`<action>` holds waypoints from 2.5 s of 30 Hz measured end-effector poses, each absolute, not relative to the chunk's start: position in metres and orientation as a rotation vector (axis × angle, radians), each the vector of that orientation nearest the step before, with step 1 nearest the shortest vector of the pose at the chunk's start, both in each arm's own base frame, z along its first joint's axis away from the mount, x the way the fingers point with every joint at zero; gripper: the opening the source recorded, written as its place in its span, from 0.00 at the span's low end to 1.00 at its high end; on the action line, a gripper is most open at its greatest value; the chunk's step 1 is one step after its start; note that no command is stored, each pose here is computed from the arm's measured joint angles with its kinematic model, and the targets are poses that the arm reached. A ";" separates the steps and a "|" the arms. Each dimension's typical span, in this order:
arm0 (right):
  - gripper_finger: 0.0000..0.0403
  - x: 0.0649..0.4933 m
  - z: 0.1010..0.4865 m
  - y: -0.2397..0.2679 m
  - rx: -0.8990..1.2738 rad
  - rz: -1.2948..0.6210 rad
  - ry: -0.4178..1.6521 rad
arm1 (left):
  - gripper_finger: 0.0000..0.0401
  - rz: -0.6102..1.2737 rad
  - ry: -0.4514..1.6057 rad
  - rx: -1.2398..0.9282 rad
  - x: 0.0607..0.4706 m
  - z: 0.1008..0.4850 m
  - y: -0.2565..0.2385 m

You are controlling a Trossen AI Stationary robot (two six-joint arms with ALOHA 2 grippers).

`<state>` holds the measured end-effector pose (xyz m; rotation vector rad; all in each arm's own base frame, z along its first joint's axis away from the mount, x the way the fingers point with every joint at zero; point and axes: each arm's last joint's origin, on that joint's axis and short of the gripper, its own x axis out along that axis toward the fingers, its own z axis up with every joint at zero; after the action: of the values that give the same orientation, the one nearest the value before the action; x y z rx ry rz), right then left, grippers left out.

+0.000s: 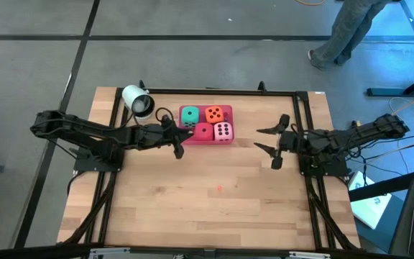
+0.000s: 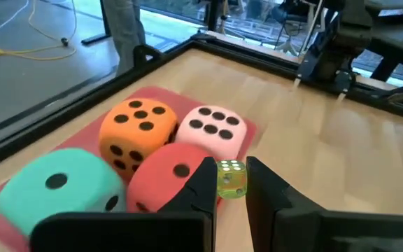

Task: Pick & Place Dice
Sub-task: Put the small transparent dice into the pink bin, then put the small orange dice into the pink bin

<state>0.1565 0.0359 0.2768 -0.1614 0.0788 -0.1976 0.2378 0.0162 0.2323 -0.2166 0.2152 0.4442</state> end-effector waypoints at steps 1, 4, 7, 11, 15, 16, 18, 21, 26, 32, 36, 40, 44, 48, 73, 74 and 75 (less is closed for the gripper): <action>0.55 0.156 0.276 0.036 -0.156 -0.183 0.068 | 0.07 0.449 0.221 -0.217 0.236 0.229 0.017; 0.54 0.156 0.271 0.037 -0.131 -0.149 0.058 | 0.07 0.485 0.275 -0.220 0.231 0.219 0.022; 0.54 0.156 0.264 0.037 -0.105 -0.145 0.073 | 0.07 0.535 0.326 -0.230 0.228 0.212 0.032; 0.54 0.156 0.250 0.037 -0.054 -0.147 0.061 | 0.07 0.548 0.341 -0.241 0.227 0.212 0.044; 0.54 0.153 0.230 0.037 0.001 -0.137 0.002 | 0.07 0.545 0.348 -0.259 0.224 0.211 0.057; 0.54 0.152 0.224 0.036 0.018 -0.137 -0.017 | 0.07 0.542 0.356 -0.266 0.225 0.209 0.059; 0.54 0.150 0.216 0.035 0.039 -0.137 -0.049 | 0.07 0.527 0.377 -0.288 0.226 0.205 0.064; 0.54 0.147 0.209 0.034 0.063 -0.136 -0.084 | 0.07 0.506 0.414 -0.313 0.231 0.200 0.069; 0.54 0.147 0.208 0.034 0.070 -0.135 -0.084 | 0.08 0.502 0.527 -0.300 0.248 0.198 0.074; 0.54 0.147 0.207 0.035 0.067 -0.109 -0.077 | 0.08 0.503 0.722 -0.258 0.267 0.201 0.080; 0.54 0.147 0.206 0.035 0.071 -0.106 -0.069 | 0.08 0.515 0.836 -0.260 0.278 0.202 0.086; 0.54 0.147 0.206 0.036 0.069 -0.092 -0.066 | 0.08 0.504 0.937 -0.252 0.293 0.199 0.092; 0.54 0.147 0.206 0.036 0.067 -0.083 -0.062 | 0.08 0.488 1.039 -0.239 0.305 0.189 0.096; 0.54 0.147 0.206 0.036 0.068 -0.083 -0.061 | 0.08 0.486 1.098 -0.239 0.314 0.183 0.098; 0.54 0.147 0.204 0.036 0.085 -0.082 -0.041 | 0.29 0.475 1.119 -0.303 0.310 0.183 0.111; 0.54 0.147 0.204 0.036 0.085 -0.082 -0.041 | 0.30 0.475 1.119 -0.303 0.310 0.183 0.111; 0.54 0.147 0.203 0.036 0.085 -0.082 -0.041 | 0.32 0.475 1.120 -0.303 0.310 0.183 0.111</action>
<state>0.1472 0.0361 0.2035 0.0847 -0.0410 -0.0822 0.3096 0.1109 0.1827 -0.3026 1.1196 0.4751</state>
